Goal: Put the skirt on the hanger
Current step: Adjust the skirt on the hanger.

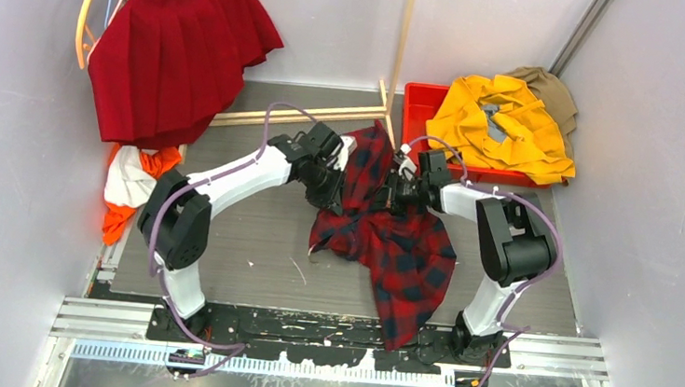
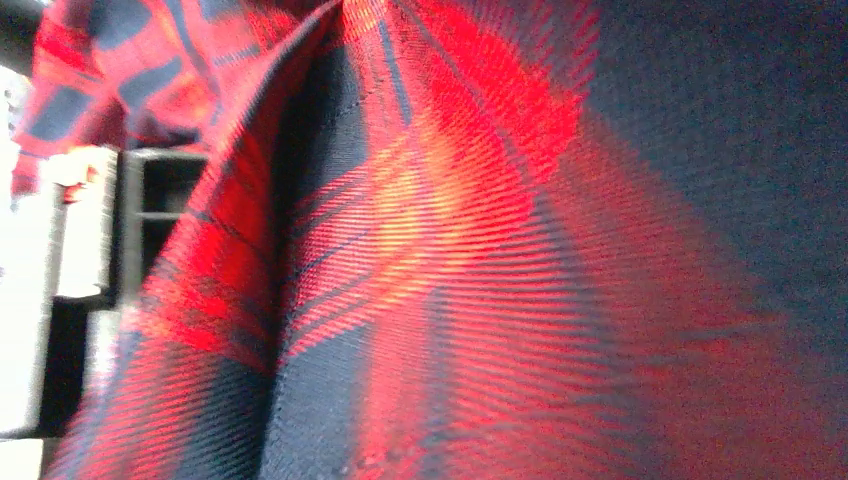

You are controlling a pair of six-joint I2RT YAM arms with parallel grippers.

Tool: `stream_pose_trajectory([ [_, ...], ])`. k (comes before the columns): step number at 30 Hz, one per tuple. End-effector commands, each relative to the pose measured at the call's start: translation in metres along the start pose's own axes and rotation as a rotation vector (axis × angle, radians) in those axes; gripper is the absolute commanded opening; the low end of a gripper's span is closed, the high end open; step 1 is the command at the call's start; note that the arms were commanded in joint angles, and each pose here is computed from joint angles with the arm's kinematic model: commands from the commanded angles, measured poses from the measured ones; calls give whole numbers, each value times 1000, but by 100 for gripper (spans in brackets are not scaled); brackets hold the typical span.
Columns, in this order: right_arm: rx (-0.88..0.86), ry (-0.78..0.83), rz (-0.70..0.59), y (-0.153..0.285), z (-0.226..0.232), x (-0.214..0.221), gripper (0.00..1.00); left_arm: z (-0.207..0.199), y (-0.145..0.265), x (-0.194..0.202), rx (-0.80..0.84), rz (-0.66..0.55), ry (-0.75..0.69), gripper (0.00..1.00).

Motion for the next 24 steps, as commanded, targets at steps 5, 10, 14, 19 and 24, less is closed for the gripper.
stream_pose_trajectory([
  [5, 62, 305, -173, -6, 44, -49, 24, -14, -61, 127, 224, 470, 90, 0],
  [10, 179, 387, -211, 6, 58, -46, 57, -6, -75, 149, 244, 475, 145, 0],
  [14, 244, 447, -267, 32, 77, -44, 72, -2, -79, 157, 244, 479, 156, 0],
  [19, 355, 477, -365, 75, 100, -35, 81, 1, -84, 162, 237, 464, 172, 0],
  [24, 421, 434, -520, 114, 117, -31, 98, 2, -92, 165, 263, 452, 196, 0],
])
Point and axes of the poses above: each gripper's point midway between its finger pads, its own y axis back along the fingers, its own z axis along the line the jaws close on, x = y × z, the point moved 6 cm from there along y, back along the fingers, and after that the axes turned 6 degrees about -y, right-handed, at the moved point
